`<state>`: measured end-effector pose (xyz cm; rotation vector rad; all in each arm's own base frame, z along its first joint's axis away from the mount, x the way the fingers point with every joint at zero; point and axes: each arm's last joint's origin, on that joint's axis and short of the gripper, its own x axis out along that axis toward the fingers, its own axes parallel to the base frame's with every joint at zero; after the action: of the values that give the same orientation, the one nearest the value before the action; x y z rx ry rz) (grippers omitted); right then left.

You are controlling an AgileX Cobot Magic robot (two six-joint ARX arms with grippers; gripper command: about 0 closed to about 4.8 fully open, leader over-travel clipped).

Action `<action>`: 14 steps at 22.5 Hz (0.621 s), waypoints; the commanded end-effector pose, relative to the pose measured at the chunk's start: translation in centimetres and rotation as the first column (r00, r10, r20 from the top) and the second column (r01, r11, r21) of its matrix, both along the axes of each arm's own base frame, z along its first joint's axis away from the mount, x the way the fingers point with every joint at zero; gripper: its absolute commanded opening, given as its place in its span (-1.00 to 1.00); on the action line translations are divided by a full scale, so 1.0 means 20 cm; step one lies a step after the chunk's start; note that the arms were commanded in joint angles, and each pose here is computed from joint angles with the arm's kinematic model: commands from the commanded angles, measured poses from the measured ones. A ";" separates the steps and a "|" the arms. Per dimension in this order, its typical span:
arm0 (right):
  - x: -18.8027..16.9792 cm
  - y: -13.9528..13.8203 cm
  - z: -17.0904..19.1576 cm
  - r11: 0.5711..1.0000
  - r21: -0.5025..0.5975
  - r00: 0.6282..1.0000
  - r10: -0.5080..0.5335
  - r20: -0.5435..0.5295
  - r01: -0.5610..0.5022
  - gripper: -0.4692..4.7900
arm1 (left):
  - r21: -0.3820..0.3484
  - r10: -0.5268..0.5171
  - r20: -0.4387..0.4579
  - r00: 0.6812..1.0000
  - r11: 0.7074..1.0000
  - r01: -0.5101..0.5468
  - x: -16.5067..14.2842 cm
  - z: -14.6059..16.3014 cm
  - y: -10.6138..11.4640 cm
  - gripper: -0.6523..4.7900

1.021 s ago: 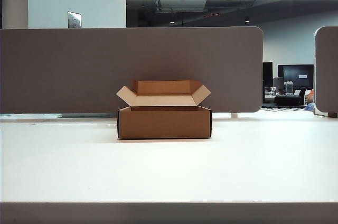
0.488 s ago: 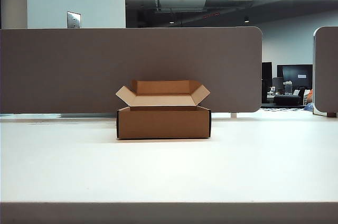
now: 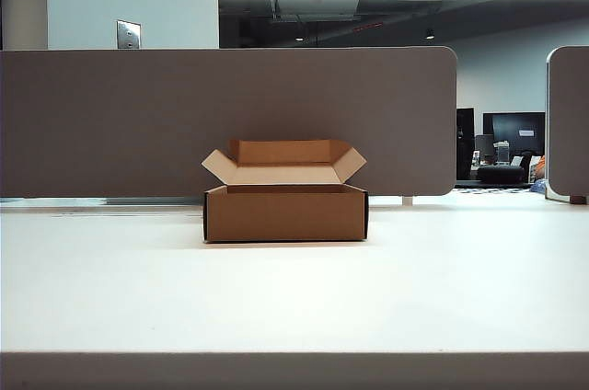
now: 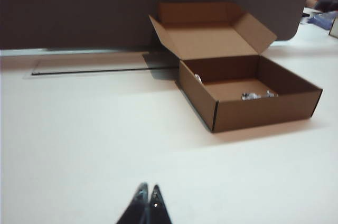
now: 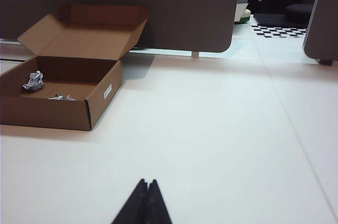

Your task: Pick up all the paper balls on the table and put them in the paper box.

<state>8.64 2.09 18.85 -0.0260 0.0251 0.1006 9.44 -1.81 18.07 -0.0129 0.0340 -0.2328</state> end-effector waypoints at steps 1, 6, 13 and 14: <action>0.01 0.00 -0.02 1.000 0.011 1.000 -0.006 0.018 0.005 -0.84 | 0.012 -0.028 0.035 0.999 1.000 0.028 0.00 -0.01 0.00 -0.78; 0.02 0.00 -0.05 1.000 0.003 1.000 -0.006 -0.003 0.006 -0.84 | 0.023 -0.060 0.018 0.998 0.998 0.060 -0.01 -0.04 -0.01 -0.78; 0.03 0.01 -0.13 1.000 -0.020 0.999 -0.006 -0.037 0.006 -0.84 | 0.043 -0.063 -0.006 0.998 0.997 0.063 0.00 -0.10 -0.01 -0.78; 0.04 0.01 -0.15 1.000 -0.023 0.999 -0.007 -0.045 0.006 -0.84 | 0.045 -0.052 -0.008 0.999 0.998 0.052 0.00 -0.10 -0.01 -0.78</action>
<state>9.30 2.28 15.88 -0.0475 0.0933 0.0971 9.50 -2.00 15.95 0.0271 0.0553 -0.2978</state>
